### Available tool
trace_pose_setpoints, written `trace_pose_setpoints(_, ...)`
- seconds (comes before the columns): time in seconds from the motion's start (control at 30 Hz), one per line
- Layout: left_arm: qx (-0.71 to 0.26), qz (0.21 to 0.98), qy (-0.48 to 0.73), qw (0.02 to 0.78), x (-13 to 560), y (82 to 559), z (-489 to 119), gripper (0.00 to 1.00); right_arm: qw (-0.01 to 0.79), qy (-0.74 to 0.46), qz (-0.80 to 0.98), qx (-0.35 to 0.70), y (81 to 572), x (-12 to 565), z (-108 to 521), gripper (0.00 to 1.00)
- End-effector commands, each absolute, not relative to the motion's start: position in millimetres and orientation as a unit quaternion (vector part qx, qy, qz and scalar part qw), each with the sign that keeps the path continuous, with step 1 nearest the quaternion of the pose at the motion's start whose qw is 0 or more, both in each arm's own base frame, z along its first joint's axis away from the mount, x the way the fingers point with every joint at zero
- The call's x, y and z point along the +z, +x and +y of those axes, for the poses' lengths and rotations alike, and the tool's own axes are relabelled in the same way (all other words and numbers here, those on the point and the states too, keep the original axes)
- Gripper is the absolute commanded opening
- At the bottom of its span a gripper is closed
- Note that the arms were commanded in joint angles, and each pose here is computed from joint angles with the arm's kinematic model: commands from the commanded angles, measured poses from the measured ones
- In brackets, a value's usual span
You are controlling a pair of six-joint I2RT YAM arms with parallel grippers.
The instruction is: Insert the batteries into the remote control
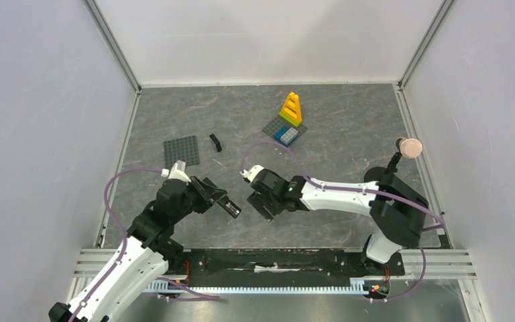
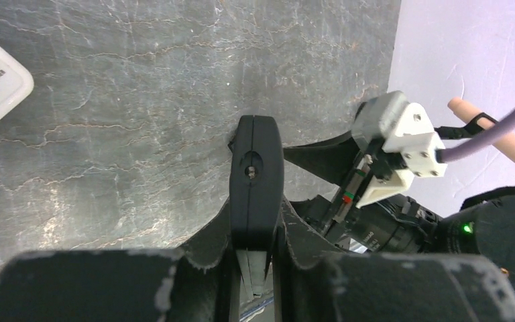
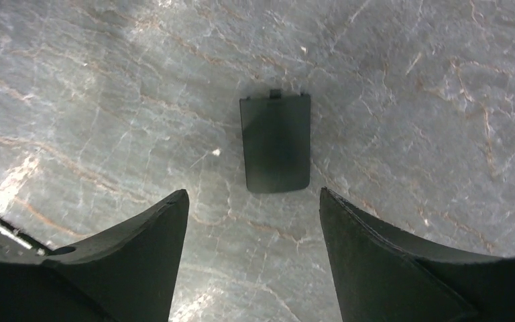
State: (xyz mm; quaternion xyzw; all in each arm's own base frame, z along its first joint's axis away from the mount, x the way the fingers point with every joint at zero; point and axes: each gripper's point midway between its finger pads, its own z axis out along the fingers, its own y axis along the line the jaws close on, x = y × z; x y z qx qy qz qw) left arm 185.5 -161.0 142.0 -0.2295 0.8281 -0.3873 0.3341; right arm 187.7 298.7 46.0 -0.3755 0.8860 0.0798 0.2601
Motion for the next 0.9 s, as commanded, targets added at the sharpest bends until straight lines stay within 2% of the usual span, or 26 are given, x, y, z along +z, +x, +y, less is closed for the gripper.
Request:
trace_pose_setpoints(0.0,-0.381,0.819,-0.218,0.371,162.8,192.0,-154.4,0.02,0.258,-0.399,0.877,0.067,202.5,44.8,308.1,0.73)
trace_pose_setpoints(0.23,-0.383,0.819,-0.215,0.369,162.2,190.3,-154.8,0.02,0.229,-0.399,0.886,0.056,207.2,27.2,300.4,0.70)
trace_pose_setpoints(0.53,-0.389,0.817,-0.217,0.367,161.7,189.9,-156.1,0.02,0.158,-0.392,0.905,0.052,203.3,7.3,287.3,0.59)
trace_pose_setpoints(0.7,-0.393,0.815,-0.215,0.367,162.3,187.7,-156.0,0.02,0.121,-0.377,0.917,0.051,196.6,-6.5,276.6,0.58)
trace_pose_setpoints(0.77,-0.394,0.815,-0.214,0.367,162.4,187.2,-156.1,0.02,0.113,-0.375,0.919,0.045,195.9,-10.7,273.4,0.52)
trace_pose_setpoints(0.87,-0.396,0.816,-0.212,0.365,162.1,186.3,-156.9,0.02,0.121,-0.368,0.921,0.036,200.2,-9.1,271.8,0.38)
